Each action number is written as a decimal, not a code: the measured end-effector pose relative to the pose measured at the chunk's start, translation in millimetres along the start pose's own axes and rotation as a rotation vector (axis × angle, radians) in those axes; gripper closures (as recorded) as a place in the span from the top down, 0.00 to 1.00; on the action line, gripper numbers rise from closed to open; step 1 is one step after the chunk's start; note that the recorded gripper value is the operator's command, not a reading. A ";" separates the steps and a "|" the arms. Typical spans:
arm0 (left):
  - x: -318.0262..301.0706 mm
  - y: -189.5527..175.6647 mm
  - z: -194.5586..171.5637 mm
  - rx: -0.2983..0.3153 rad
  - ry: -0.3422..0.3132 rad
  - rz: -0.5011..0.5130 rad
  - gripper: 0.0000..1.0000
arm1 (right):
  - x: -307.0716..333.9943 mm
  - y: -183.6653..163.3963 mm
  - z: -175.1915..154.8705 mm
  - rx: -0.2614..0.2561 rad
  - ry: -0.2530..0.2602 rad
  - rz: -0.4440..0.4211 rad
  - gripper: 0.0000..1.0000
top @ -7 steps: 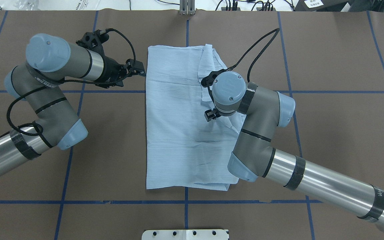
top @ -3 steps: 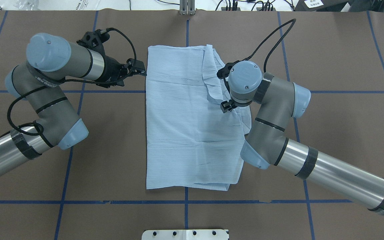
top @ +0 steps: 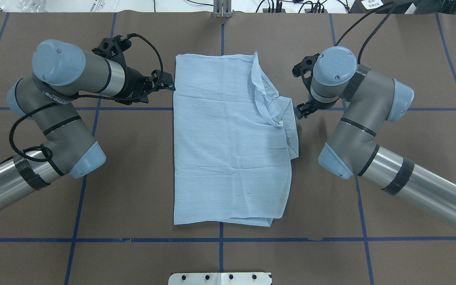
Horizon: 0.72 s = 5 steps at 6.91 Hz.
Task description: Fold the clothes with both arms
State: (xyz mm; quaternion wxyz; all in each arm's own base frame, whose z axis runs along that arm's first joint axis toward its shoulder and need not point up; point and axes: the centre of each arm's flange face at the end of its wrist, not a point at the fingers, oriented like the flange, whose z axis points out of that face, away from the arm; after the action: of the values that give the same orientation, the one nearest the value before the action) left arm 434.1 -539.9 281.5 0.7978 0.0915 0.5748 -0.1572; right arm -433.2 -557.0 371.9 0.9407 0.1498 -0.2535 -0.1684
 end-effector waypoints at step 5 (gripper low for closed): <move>11.0 3.0 -7.8 0.004 0.021 0.011 1.00 | -54.3 -70.6 -56.7 0.098 -0.088 -0.022 1.00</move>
State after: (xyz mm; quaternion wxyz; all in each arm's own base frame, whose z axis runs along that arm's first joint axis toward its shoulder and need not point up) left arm 431.3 -536.1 268.4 0.7923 0.0979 0.5824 -0.1532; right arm -464.5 -588.0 276.0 0.9183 0.1911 -0.3008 -0.1726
